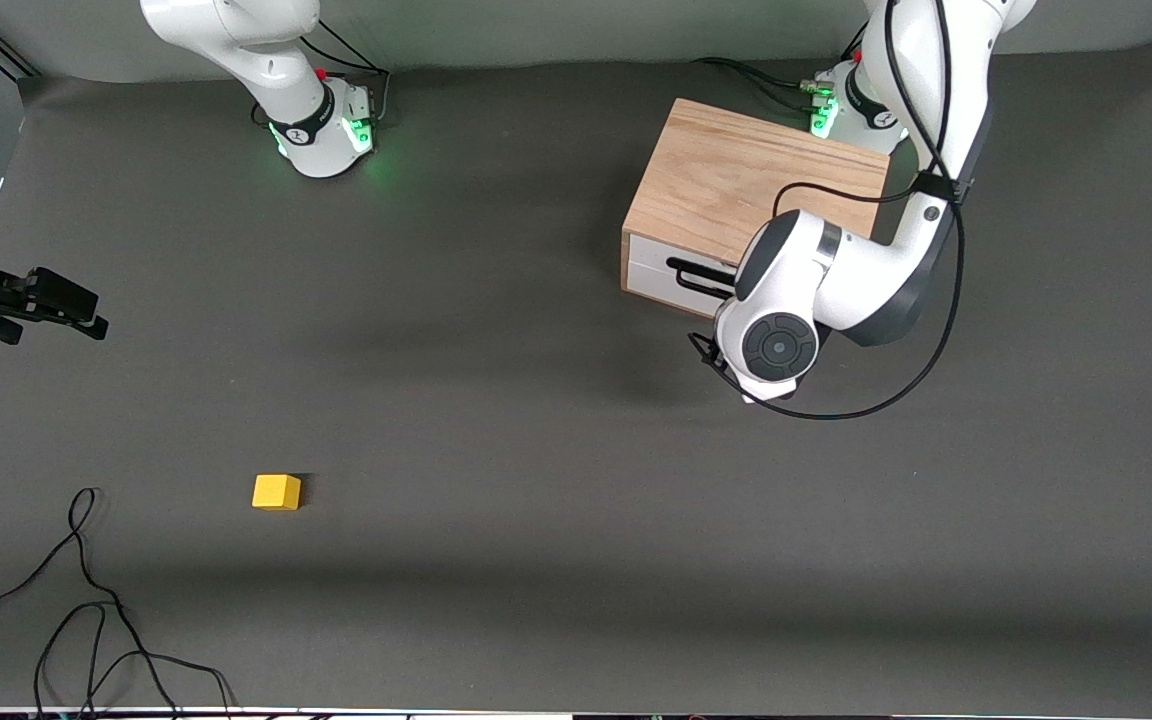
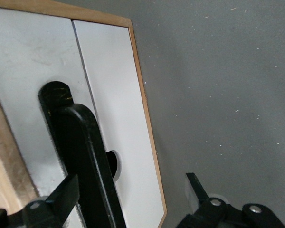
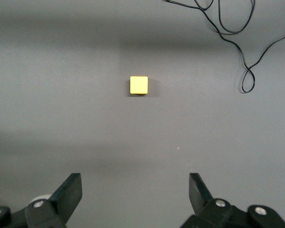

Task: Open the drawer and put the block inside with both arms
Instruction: 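Pull the drawer handle outward with the left gripper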

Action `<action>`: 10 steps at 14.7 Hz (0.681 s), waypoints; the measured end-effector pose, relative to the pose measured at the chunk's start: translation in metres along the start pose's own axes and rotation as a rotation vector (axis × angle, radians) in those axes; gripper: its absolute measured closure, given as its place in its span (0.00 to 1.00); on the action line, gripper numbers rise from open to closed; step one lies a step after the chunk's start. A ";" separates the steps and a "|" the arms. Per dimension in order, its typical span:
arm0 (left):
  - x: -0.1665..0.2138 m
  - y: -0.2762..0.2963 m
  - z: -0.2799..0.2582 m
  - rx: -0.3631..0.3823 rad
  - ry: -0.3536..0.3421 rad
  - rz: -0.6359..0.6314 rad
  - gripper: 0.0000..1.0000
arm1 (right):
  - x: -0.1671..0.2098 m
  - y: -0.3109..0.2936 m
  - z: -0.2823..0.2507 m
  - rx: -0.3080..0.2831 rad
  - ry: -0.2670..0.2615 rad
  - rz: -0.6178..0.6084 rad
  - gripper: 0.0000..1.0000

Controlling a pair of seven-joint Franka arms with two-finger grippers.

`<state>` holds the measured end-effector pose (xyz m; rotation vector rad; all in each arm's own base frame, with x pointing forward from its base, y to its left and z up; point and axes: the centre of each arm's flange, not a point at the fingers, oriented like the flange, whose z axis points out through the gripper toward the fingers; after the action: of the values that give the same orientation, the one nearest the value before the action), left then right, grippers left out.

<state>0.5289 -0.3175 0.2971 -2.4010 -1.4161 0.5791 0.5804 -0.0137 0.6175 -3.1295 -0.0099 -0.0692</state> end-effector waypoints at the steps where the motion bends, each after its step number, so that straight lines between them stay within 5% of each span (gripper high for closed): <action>1: 0.001 0.001 0.004 0.007 -0.001 -0.001 0.00 | 0.000 0.000 0.001 0.000 -0.001 0.000 0.00; 10: 0.006 0.010 0.019 0.023 -0.004 -0.009 0.00 | 0.002 0.000 0.004 0.000 -0.006 -0.001 0.00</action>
<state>0.5297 -0.3161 0.2748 -2.3758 -1.4126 0.5953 0.5821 -0.0132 0.6140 -3.1299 -0.0109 -0.0599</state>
